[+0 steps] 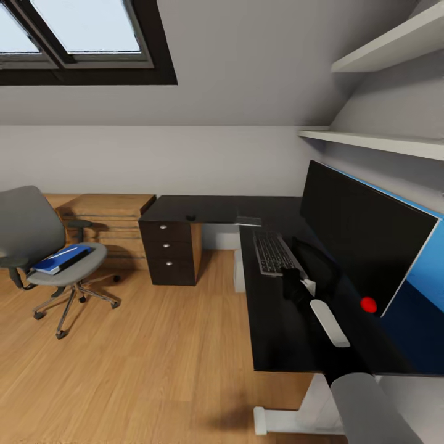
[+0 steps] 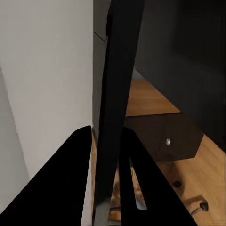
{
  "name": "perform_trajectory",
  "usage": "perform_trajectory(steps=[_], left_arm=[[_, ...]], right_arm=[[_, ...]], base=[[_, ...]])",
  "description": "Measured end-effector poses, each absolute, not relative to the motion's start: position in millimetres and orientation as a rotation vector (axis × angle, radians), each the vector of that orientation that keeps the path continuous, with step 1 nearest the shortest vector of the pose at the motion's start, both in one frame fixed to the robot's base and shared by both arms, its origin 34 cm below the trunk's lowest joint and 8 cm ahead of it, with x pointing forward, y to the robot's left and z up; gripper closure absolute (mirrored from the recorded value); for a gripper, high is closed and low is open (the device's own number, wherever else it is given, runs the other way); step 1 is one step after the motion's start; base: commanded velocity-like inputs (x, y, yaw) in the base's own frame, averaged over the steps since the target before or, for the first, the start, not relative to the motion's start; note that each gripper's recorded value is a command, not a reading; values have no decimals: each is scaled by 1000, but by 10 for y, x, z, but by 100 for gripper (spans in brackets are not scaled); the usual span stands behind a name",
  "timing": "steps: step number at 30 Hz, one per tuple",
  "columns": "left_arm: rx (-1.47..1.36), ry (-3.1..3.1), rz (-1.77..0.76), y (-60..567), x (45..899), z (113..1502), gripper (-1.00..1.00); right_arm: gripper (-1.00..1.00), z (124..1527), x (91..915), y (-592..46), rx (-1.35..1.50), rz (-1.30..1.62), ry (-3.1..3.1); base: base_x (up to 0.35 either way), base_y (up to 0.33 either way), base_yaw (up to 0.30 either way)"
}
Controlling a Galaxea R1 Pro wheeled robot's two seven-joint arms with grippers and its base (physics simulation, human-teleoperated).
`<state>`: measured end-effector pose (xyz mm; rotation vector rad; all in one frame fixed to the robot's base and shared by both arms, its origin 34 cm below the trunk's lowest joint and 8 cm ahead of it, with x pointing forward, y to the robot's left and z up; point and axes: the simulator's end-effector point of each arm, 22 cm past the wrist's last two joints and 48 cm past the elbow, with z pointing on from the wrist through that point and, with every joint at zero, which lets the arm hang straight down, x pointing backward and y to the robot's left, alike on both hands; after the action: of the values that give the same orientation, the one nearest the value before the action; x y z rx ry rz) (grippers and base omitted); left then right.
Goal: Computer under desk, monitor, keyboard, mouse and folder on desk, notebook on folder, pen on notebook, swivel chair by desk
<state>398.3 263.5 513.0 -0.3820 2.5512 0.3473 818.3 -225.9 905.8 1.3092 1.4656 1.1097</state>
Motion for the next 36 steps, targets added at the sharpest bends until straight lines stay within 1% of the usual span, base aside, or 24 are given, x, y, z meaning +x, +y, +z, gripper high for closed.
perform_trajectory(steps=[6, 16, 32, 36], left_arm=[[-382, 2551, 347, 2635, 3983, 5133, -100], [-382, 2549, 346, 2629, 3986, 5135, -100], [-377, 2549, 344, 2616, 3988, 5136, -100], [-378, 2547, 342, 2614, 3993, 5141, -100]], right_arm=[[100, 8980, 8166, -2250, 1318, 1101, 1480], [100, 8950, 8159, -2198, 1254, 1036, 1523], [100, 8724, 8122, -2295, 1298, 968, 1529], [100, 8727, 8120, -2293, 1298, 968, 1529]], base=[[-52, 0, 0], [-2, 0, 0], [0, 0, 0], [165, 0, 0]])
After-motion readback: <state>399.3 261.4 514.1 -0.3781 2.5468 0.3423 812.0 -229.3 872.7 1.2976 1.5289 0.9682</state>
